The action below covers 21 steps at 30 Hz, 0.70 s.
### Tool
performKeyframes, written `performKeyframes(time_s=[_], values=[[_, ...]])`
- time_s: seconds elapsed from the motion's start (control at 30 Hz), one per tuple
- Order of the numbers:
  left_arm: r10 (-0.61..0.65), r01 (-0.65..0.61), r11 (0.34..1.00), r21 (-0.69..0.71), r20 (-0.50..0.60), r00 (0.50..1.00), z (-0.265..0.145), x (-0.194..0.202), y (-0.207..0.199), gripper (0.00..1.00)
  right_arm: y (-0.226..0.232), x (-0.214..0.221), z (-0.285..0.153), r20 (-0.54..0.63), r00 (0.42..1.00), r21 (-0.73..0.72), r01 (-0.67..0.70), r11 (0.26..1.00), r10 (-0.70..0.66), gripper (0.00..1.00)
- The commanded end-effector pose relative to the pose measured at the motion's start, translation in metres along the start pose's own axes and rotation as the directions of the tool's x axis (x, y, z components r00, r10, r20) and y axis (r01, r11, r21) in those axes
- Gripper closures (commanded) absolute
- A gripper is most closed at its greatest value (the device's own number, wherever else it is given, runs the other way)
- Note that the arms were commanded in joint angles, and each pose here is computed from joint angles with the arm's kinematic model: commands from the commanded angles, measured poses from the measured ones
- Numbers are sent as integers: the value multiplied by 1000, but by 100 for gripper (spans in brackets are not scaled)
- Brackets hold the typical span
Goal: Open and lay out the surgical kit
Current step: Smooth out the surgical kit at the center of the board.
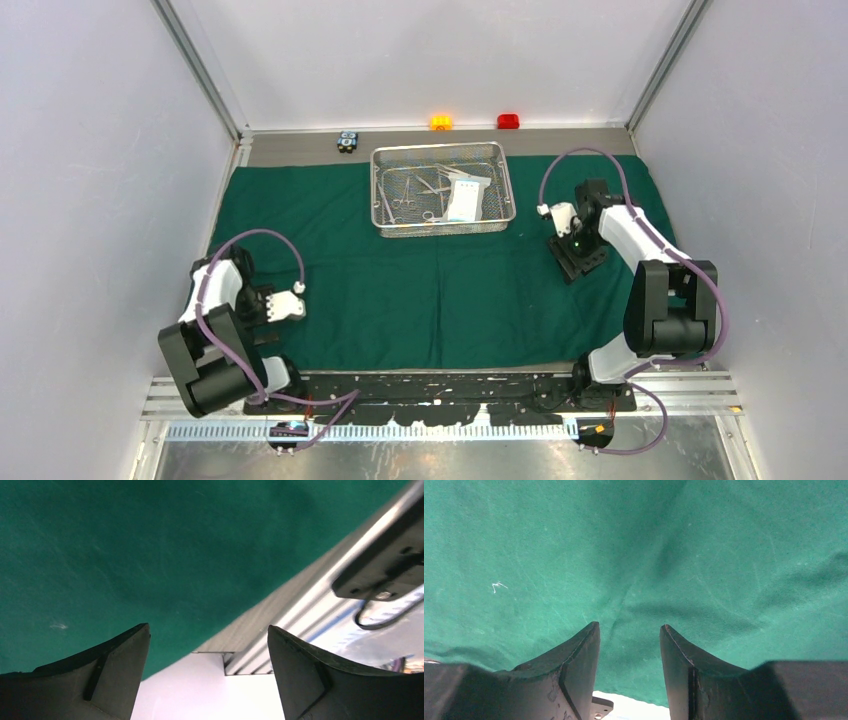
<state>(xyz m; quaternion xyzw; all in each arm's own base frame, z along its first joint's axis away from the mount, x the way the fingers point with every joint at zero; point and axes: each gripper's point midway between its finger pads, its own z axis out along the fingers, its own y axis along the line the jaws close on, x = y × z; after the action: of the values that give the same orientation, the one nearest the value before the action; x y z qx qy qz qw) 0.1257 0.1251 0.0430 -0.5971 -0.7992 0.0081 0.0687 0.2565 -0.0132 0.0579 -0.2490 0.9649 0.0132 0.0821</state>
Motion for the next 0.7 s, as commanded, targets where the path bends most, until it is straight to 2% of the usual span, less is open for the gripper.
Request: performKeyframes(time_s=[0.0, 0.33, 0.4, 0.67], values=[[29, -30, 996, -88, -13, 999, 13, 7, 29, 11, -5, -1, -4, 16, 1000, 43, 17, 999, -18, 48], [11, -5, 991, -137, 45, 999, 37, 11, 34, 19, -5, -1, 0, 3, 1000, 33, 7, 999, -7, 48], [7, 2, 990, -139, 63, 998, 38, 8, 33, 26, -5, -3, 0, 1, 1000, 29, 5, 1000, -5, 48], [-5, 23, 995, -101, 177, 984, 15, -8, 26, 69, -6, -9, 0, 4, 1000, 23, -6, 1000, 6, 48]])
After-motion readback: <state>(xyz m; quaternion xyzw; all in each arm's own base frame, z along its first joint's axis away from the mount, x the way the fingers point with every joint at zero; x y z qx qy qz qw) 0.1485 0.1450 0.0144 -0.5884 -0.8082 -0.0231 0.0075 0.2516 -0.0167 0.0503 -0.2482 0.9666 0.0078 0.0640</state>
